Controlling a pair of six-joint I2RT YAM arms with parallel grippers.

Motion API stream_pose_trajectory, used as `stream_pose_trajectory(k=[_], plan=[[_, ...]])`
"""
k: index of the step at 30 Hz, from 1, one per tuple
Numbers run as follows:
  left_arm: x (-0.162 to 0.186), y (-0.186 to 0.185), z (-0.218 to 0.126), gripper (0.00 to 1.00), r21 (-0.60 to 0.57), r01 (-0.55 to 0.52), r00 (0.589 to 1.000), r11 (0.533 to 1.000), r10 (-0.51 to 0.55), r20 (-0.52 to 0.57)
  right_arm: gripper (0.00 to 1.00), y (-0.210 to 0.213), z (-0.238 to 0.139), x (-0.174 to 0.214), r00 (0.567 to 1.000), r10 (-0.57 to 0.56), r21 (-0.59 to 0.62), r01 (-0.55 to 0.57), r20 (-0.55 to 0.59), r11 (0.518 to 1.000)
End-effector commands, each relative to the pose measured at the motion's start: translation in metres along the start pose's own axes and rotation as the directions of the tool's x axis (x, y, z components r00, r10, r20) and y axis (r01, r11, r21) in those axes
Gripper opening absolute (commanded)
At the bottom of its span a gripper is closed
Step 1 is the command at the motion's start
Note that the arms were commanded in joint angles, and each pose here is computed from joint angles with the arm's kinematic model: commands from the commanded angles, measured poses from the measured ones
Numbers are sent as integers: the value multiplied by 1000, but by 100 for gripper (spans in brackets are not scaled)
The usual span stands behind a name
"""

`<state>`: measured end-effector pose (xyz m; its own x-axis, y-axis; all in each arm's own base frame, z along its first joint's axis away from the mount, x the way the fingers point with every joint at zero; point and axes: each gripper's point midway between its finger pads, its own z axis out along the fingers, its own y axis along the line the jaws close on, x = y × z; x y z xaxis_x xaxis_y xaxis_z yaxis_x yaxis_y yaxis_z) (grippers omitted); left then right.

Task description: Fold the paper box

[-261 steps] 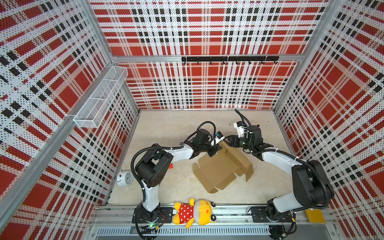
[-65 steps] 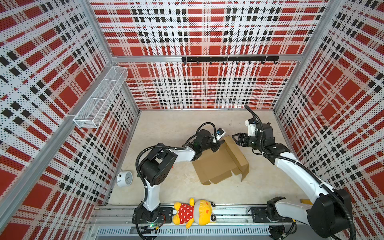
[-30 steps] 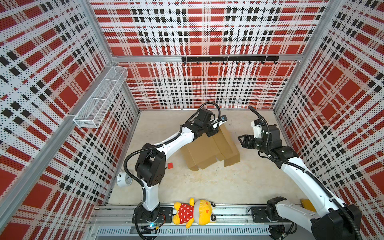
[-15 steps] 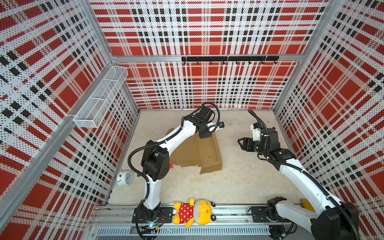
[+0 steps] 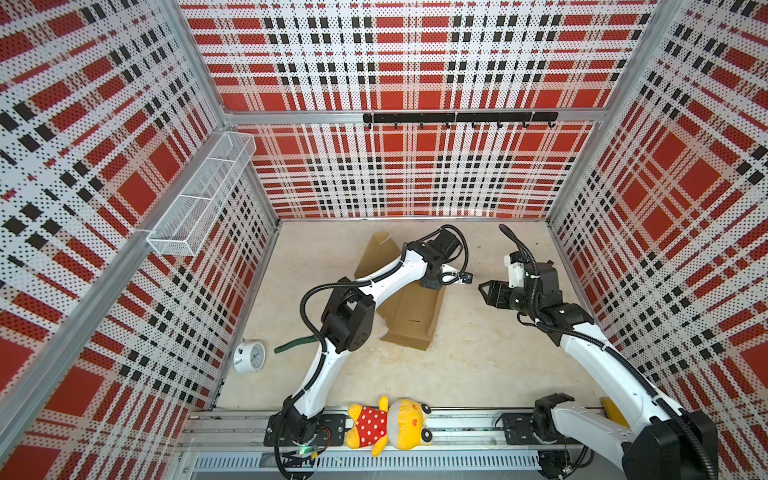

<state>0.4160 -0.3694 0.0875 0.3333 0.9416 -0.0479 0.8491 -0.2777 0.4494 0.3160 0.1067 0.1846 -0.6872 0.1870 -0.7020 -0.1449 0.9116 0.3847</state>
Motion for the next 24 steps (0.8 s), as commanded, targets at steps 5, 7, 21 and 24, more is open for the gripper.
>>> stream_pose_trajectory(k=[5,7,21,24], plan=[[-21,6,-12,36,-54,-82,997,995,83,9,69,-14,-23,-4,999,10,19,-11,45,1000],[-26,9,-23,39,-78,-74,997,994,77,31,69,-18,-28,-8,998,3,26,-5,58,1000],[-63,26,-145,53,-192,162,968,968,-118,220,68,-17,-18,-26,998,-22,-9,22,65,1000],[-63,42,-178,61,-220,284,933,933,-216,288,69,-19,-20,-29,996,-63,11,62,66,998]])
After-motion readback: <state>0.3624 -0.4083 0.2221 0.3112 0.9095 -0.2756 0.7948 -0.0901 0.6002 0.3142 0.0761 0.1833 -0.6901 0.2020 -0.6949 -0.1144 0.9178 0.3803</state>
